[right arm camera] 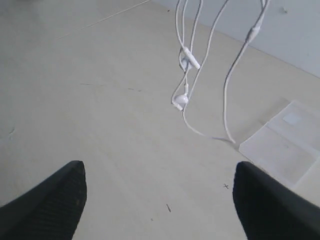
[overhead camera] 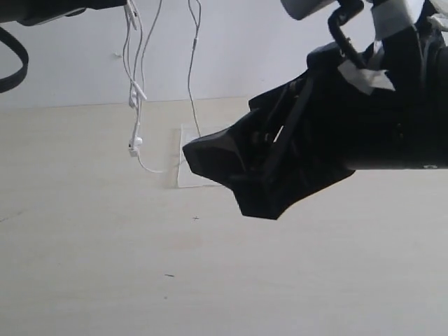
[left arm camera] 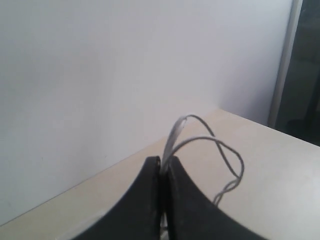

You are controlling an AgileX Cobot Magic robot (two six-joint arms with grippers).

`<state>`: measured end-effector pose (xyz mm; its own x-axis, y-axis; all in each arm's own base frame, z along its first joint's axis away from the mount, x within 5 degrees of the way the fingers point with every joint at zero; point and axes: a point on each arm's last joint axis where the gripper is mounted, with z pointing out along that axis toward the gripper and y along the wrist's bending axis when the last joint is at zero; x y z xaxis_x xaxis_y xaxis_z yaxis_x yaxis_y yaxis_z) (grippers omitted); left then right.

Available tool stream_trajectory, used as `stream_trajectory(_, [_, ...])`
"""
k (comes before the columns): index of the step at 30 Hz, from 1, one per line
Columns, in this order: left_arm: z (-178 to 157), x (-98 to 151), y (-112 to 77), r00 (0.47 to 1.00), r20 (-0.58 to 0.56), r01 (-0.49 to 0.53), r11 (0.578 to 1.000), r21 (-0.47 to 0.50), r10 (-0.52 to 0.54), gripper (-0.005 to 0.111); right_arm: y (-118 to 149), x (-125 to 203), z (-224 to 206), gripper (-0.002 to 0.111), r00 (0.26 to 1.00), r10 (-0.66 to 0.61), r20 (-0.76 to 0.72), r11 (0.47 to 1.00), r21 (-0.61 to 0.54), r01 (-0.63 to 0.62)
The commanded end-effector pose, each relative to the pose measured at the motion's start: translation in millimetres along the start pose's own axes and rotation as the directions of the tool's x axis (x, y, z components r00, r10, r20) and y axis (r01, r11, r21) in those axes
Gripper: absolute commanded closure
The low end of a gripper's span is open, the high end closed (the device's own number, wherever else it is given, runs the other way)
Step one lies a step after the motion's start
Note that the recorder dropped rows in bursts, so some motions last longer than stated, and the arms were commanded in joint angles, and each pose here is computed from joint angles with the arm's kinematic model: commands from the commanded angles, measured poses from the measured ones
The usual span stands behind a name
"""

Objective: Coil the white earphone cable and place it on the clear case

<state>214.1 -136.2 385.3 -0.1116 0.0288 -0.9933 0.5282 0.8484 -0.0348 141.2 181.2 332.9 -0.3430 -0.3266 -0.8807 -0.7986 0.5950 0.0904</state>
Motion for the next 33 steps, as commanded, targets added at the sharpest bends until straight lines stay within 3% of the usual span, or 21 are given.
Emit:
stream_trajectory(1, [-2.6,-3.3,0.5,1.000,0.010,-0.007,1.000,-0.003,0.007,0.107,0.1,-6.7,0.2,0.031,0.998,0.020,0.061,1.000,0.000,-0.020])
stream_trajectory(7, [-2.6,-2.8,0.7,1.000,0.004,-0.007,1.000,-0.005,0.007,0.107,0.9,-9.0,0.0,0.031,0.994,0.071,0.086,0.997,-0.014,-0.070])
stream_trajectory(15, [-2.8,-5.5,9.7,0.999,0.031,0.011,0.999,-0.034,-0.010,0.107,-0.3,-11.3,3.2,0.031,0.993,0.029,0.114,1.000,-0.001,-0.029])
stream_trajectory(33, [-2.5,-10.3,11.0,0.996,0.087,0.013,1.000,-0.026,-0.010,0.107,-17.0,-10.3,63.5,0.031,0.976,-0.001,0.220,0.993,0.113,-0.024])
